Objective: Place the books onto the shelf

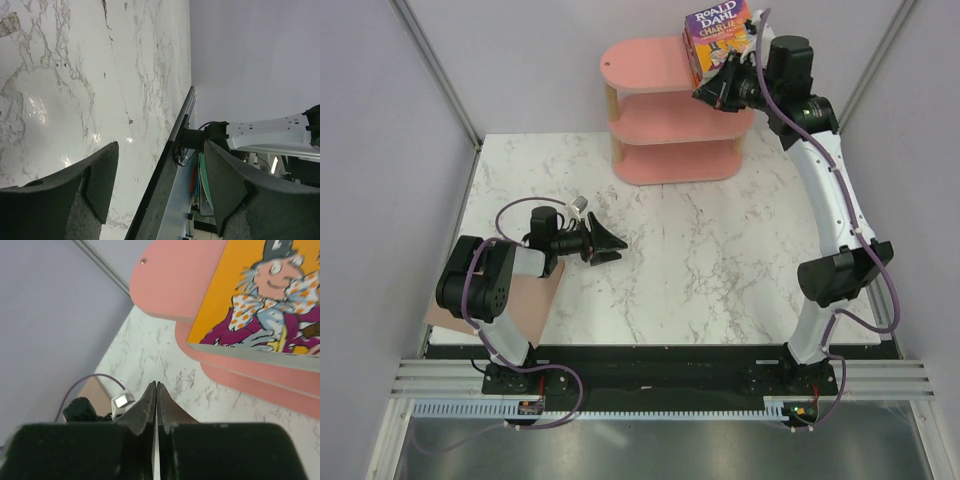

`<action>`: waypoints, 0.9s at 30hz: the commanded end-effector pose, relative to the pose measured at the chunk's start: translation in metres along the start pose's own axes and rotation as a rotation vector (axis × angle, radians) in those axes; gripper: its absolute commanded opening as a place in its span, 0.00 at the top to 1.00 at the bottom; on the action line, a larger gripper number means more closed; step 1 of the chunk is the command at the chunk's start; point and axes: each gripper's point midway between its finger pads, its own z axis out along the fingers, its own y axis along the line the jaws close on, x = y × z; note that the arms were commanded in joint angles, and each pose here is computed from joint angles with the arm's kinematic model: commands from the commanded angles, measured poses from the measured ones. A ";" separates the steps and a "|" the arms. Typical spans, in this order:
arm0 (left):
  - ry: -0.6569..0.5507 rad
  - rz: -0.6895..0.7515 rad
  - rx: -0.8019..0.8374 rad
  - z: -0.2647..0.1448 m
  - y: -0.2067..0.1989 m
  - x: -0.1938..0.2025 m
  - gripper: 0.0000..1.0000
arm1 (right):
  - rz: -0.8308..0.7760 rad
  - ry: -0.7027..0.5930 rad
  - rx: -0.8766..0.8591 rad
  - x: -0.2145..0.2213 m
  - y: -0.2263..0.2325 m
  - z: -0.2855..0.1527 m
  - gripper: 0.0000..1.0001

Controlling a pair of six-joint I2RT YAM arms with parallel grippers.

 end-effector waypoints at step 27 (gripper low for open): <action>0.000 0.082 0.019 -0.003 -0.010 0.001 0.24 | -0.198 -0.077 0.445 0.003 -0.058 0.033 0.92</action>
